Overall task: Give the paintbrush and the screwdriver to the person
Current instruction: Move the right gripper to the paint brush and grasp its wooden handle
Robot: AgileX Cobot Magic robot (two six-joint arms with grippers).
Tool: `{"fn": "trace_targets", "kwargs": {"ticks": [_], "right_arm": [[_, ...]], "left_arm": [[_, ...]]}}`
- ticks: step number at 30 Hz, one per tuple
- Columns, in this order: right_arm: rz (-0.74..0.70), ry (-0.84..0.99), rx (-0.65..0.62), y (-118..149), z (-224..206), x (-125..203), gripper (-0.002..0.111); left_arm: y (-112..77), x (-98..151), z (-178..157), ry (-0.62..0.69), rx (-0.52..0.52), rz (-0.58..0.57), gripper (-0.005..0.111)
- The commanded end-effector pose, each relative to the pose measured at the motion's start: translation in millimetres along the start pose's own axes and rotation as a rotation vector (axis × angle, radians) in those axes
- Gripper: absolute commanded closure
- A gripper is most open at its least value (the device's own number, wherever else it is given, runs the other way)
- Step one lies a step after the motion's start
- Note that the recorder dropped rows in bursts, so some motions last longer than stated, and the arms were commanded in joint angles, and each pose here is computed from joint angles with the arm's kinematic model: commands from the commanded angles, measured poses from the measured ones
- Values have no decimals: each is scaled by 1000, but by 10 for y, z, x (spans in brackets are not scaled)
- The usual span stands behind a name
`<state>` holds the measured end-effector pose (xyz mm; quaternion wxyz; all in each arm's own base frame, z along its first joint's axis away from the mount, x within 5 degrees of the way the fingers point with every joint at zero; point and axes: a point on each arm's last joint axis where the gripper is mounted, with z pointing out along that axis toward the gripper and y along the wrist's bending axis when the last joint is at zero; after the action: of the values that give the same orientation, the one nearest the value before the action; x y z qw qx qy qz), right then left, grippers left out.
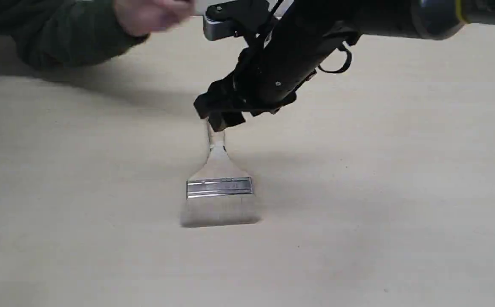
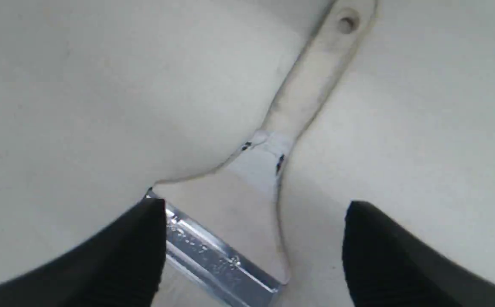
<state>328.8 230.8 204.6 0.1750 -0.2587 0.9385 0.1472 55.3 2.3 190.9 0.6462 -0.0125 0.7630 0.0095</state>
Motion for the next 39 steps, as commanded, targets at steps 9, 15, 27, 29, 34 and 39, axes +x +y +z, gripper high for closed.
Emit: {"fn": "trace_targets", "kwargs": {"ticks": [9,15,27,29,34,39], "right_arm": [[45,-29,8,23,295,-5,56],[69,13,9,-10,543,-52,52],[127,97,6,-44,855,-84,45],[140,118,5,-48,900,-78,45],[157,150,5,-54,967,-72,45],[177,154,6,-53,971,-74,45]], "left_arm": [[-2,3,0,-3,3,-5,107],[-2,3,0,-4,3,-3,107],[-2,3,0,-4,3,-3,107],[-2,3,0,-4,3,-3,107],[-2,3,0,-4,3,-3,107],[-2,5,0,-1,3,-6,107]]}}
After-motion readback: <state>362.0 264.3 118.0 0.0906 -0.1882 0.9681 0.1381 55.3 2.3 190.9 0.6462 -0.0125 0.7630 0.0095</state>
